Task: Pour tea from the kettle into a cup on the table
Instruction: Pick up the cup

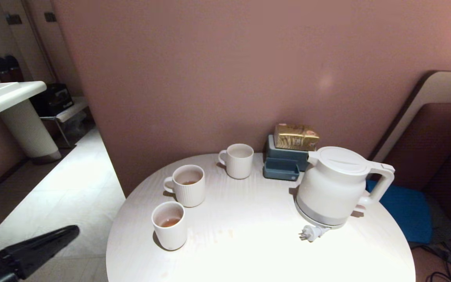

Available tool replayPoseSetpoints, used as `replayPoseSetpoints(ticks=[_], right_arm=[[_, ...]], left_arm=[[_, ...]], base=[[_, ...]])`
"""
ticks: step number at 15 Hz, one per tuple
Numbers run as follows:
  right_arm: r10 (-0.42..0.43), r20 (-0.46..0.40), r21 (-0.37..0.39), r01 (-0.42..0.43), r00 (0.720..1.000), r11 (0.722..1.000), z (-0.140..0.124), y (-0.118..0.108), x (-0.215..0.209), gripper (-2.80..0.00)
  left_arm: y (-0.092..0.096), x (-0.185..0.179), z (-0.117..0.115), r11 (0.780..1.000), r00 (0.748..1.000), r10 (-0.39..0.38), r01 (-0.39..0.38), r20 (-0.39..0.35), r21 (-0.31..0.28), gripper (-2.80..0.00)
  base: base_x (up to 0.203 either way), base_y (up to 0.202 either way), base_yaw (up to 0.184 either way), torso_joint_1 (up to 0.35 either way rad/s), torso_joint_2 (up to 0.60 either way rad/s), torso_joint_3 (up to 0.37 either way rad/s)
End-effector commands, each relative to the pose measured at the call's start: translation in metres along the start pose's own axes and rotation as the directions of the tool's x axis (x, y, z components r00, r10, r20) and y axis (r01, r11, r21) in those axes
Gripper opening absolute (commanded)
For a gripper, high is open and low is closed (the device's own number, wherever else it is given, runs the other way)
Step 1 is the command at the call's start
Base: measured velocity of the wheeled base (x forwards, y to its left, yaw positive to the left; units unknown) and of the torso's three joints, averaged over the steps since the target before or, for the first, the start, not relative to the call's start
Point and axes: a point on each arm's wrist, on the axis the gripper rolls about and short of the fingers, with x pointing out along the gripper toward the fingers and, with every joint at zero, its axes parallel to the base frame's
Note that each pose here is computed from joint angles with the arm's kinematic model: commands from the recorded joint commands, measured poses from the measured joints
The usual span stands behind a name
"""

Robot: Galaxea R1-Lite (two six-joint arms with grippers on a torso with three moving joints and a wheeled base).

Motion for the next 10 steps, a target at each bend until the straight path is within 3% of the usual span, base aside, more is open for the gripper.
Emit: replayPoseSetpoints(ticks=[1, 4, 6, 10], right_arm=[[0.0, -0.001, -0.001, 0.0, 1.0, 1.0, 0.0, 0.0, 0.0, -2.8], [0.0, -0.001, -0.003, 0.0, 1.0, 1.0, 0.0, 0.0, 0.0, -2.8], [0.0, -0.001, -0.004, 0.0, 1.0, 1.0, 0.0, 0.0, 0.0, -2.8], [0.0, -0.001, -0.004, 0.0, 1.0, 1.0, 0.0, 0.0, 0.0, -2.8]], left_arm=[[0.002, 0.033, -0.012, 0.986, 0.972, -0.165, 0.156, -0.169, -0.066, -2.8], [0.006, 0.058, -0.028, 0.977, 0.938, -0.214, 0.204, -0.273, -0.066, -2.8], [0.009, 0.066, -0.042, 0.975, 0.932, -0.219, 0.221, -0.29, -0.027, -2.8], [0.012, 0.071, -0.052, 0.976, 0.917, -0.218, 0.214, -0.336, -0.048, -2.8]], base=[[0.0, 0.0, 0.0, 0.0, 0.0, 0.0], [0.0, 0.0, 0.0, 0.0, 0.0, 0.0], [0.0, 0.0, 0.0, 0.0, 0.0, 0.0], [0.0, 0.0, 0.0, 0.0, 0.0, 0.0]])
